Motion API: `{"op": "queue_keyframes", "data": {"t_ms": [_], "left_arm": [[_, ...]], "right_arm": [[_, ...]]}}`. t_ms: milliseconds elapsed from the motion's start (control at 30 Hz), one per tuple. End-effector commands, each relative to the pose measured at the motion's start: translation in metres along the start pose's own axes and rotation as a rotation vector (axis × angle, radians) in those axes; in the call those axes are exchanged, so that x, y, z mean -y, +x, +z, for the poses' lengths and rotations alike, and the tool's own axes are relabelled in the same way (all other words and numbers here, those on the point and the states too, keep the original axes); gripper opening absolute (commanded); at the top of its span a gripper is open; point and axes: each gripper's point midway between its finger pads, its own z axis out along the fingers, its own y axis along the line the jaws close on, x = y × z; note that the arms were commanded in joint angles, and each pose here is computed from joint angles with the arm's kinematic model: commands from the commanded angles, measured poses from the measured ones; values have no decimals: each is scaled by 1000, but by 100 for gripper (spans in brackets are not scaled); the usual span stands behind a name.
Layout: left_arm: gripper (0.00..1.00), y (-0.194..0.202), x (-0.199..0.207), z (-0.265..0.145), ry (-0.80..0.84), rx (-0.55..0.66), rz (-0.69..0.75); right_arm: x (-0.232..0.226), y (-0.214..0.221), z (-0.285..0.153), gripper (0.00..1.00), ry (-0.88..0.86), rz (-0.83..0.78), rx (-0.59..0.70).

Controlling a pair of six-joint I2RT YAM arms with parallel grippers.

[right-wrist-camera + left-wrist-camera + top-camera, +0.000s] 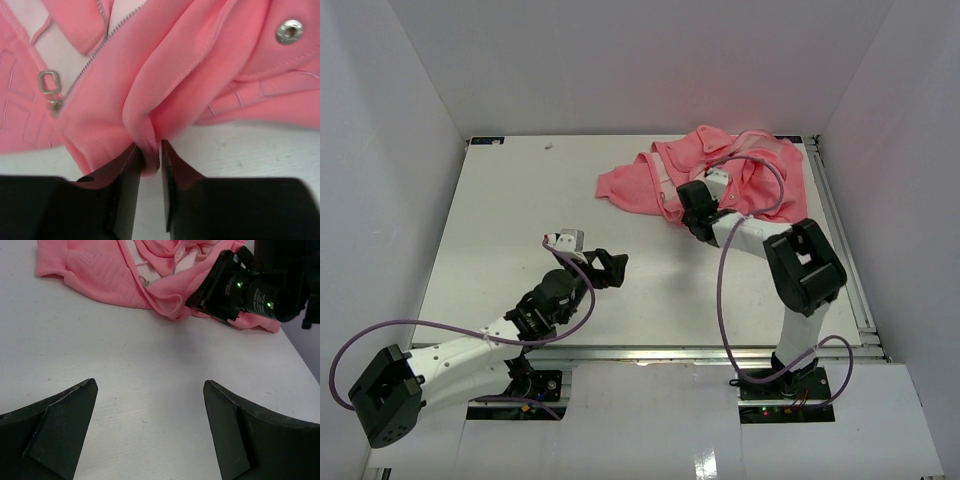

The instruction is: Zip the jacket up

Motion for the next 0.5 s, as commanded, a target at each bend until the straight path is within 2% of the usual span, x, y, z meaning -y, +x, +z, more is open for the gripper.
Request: {"op": "queue_keyframes", "data": {"t_ms": [0,233,367,467], "left_arm": [[98,-12,9,-2,23,18,-44],[98,-22,12,4,1,30,-62],[98,-25,14,25,-47,6,-18],[98,-26,16,48,-33,-27,-52]], "right_arm": [[59,0,-54,25,41,-41,73],[132,46,-97,29,45,53,84],[129,41,-117,32,-45,102,103],[121,31,-133,39,-116,139,121]]}}
